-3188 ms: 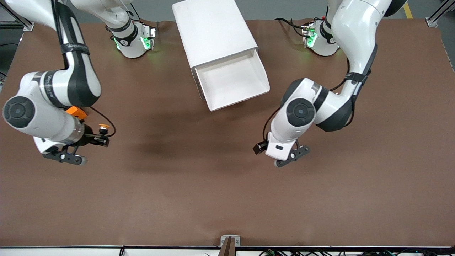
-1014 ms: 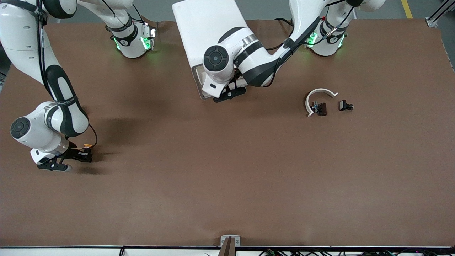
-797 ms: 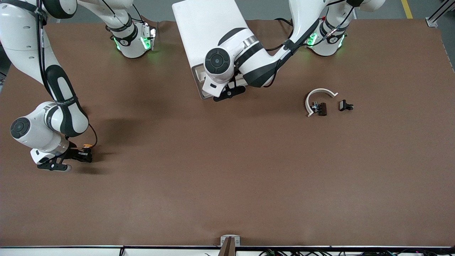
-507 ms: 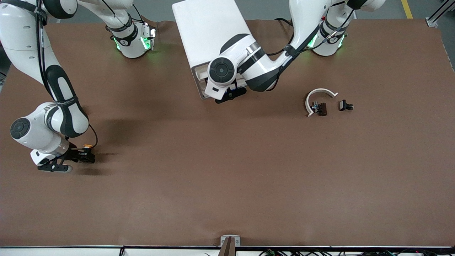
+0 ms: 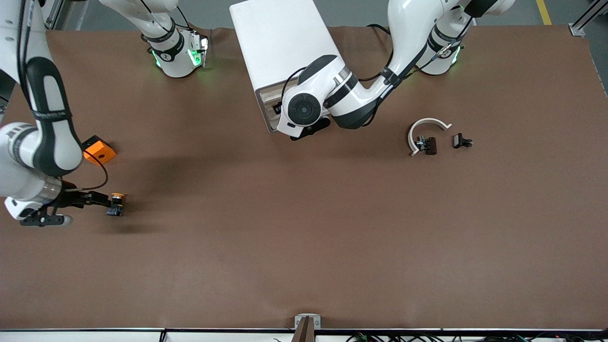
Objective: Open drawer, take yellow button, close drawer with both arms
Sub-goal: 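Push the drawer shut with the left gripper while the right gripper lowers the button, then open the right gripper and draw the right arm back from the button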
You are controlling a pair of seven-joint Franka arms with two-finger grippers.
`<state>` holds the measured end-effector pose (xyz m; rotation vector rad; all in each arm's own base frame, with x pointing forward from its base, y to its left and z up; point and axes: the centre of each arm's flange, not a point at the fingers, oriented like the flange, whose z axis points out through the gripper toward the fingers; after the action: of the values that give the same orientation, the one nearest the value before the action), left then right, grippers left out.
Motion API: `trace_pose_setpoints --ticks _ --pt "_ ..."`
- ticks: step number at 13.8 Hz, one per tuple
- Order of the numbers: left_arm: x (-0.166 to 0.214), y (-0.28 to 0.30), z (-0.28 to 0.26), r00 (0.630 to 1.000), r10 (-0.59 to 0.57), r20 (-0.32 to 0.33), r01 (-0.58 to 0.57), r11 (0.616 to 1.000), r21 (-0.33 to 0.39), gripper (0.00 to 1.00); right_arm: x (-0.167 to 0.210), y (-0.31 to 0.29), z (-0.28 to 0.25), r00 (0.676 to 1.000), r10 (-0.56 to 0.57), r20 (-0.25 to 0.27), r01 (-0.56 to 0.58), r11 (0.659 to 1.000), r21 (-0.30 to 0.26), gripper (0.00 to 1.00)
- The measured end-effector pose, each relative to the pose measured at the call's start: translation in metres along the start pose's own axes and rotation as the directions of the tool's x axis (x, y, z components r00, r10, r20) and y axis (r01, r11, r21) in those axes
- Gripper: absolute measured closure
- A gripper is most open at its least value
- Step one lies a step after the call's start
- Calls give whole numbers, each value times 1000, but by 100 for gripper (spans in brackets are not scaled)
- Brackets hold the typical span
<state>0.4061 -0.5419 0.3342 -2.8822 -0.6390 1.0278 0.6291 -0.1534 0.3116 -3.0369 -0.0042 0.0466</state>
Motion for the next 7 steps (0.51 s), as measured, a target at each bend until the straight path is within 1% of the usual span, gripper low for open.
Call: trace_pose_setpoints --ticks 2,3,5,7 --pt "4 0 3 999 -12 31 12 1000 -2 0 -8 -10 -43 999 35 39 -35 999 23 0" --pt "6 0 4 999 -16 41 16 1000 -2 0 -11 -19 -64 997 51 59 -52 998 20 0" --pt "7 0 3 998 -20 54 21 1000 -6 0 -18 -46 -103 992 74 103 -73 997 -12 0" --pt "8 0 4 998 -23 58 23 1000 -7 0 -24 -82 -137 988 94 126 -91 995 -31 0"
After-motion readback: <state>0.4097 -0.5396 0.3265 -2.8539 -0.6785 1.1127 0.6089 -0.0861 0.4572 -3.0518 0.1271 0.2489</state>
